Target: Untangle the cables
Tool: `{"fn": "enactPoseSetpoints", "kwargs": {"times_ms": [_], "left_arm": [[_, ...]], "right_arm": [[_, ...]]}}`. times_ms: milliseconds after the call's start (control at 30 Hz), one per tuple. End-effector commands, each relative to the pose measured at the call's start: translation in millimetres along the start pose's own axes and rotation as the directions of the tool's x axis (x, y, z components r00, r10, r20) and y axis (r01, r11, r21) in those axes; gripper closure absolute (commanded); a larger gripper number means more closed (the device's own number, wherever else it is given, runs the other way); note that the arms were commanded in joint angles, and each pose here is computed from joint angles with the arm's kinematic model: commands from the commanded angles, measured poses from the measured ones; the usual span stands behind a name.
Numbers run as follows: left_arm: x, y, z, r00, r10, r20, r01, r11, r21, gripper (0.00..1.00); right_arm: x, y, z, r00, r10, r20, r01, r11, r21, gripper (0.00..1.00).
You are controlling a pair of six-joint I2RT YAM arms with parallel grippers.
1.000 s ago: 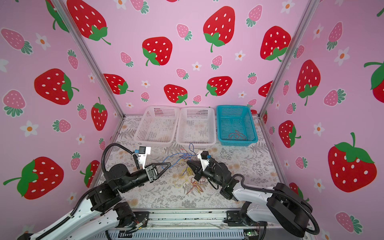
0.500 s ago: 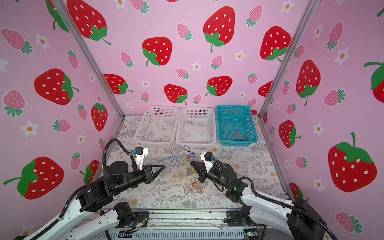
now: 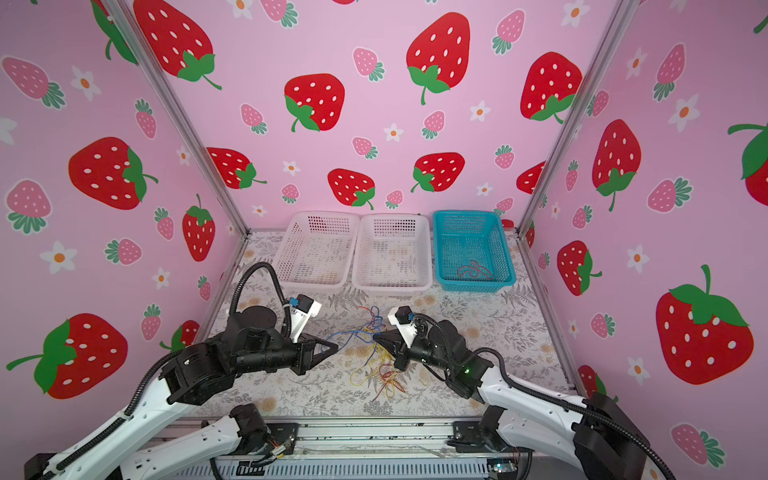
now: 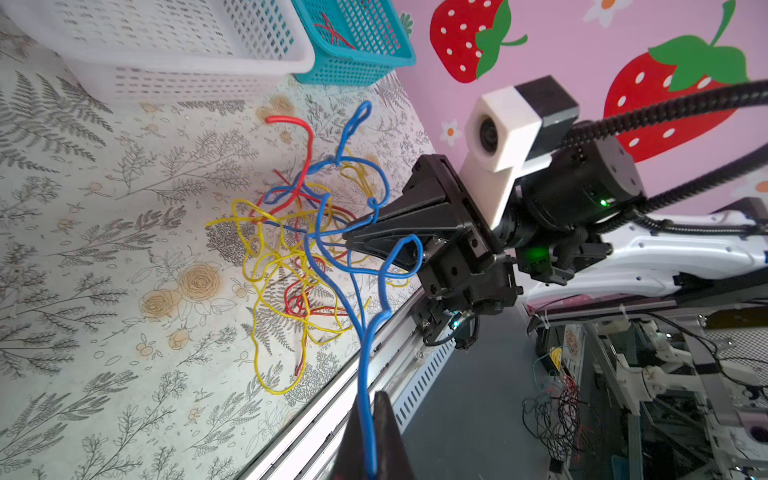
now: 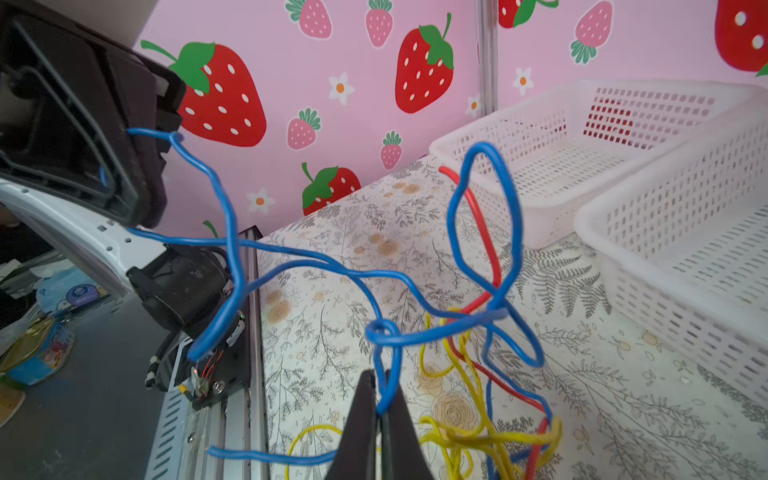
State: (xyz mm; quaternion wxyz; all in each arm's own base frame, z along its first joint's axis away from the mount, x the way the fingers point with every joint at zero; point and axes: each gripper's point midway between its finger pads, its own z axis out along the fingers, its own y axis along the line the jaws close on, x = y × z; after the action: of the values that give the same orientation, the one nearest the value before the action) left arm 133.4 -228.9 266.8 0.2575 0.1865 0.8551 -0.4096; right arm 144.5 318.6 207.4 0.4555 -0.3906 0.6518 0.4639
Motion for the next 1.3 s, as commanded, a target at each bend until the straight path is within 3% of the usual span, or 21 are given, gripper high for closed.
{"fn": "enactPoseSetpoints", "kwargs": {"times_ms": [0, 300, 433, 600, 900, 1100, 1267], "left_arm": [[10.9, -13.9, -3.6, 0.995, 0.044, -0.092, -0.039, 0.998, 0.058, 1.00], [13.3, 9.2, -19.5, 0.988, 0.025, -0.155, -0.037, 0.997, -0.072, 1.00], [5.6, 19.3, -38.2, 0.994, 0.009, -0.111, -0.023, 0.993, -0.120, 1.00], [10.5, 38.0, -51.2, 0.991, -0.022, -0.131, -0.004, 0.981, -0.194, 1.00], [-2.0, 43.7, -55.2, 0.994, -0.083, -0.078, 0.068, 0.981, -0.179, 1.00], [1.9, 38.0, -38.9, 0.985, -0.112, -0.133, 0.099, 0.990, -0.098, 1.00], [6.9, 39.4, -37.6, 0.982, -0.108, -0.156, 0.093, 0.991, -0.096, 1.00]], "right_arm": [[-31.0, 20.6, -6.4, 0.994, -0.078, 0.073, 0.083, 0.994, -0.072, 1.00], [-24.1, 49.4, -12.1, 0.995, -0.101, 0.004, 0.099, 0.968, -0.232, 1.00], [-24.1, 39.8, -15.9, 0.995, -0.098, 0.008, 0.098, 0.982, -0.164, 1.00], [-30.3, 41.3, -24.9, 0.994, -0.098, 0.045, 0.104, 0.983, -0.150, 1.00], [0.8, 58.0, -7.6, 0.997, -0.006, -0.074, -0.017, 0.954, -0.300, 1.00], [-1.7, 65.4, 2.0, 0.995, -0.031, -0.093, -0.001, 0.946, -0.323, 1.00], [5.2, 58.8, 16.8, 0.989, -0.032, -0.143, -0.015, 0.950, -0.311, 1.00]]}}
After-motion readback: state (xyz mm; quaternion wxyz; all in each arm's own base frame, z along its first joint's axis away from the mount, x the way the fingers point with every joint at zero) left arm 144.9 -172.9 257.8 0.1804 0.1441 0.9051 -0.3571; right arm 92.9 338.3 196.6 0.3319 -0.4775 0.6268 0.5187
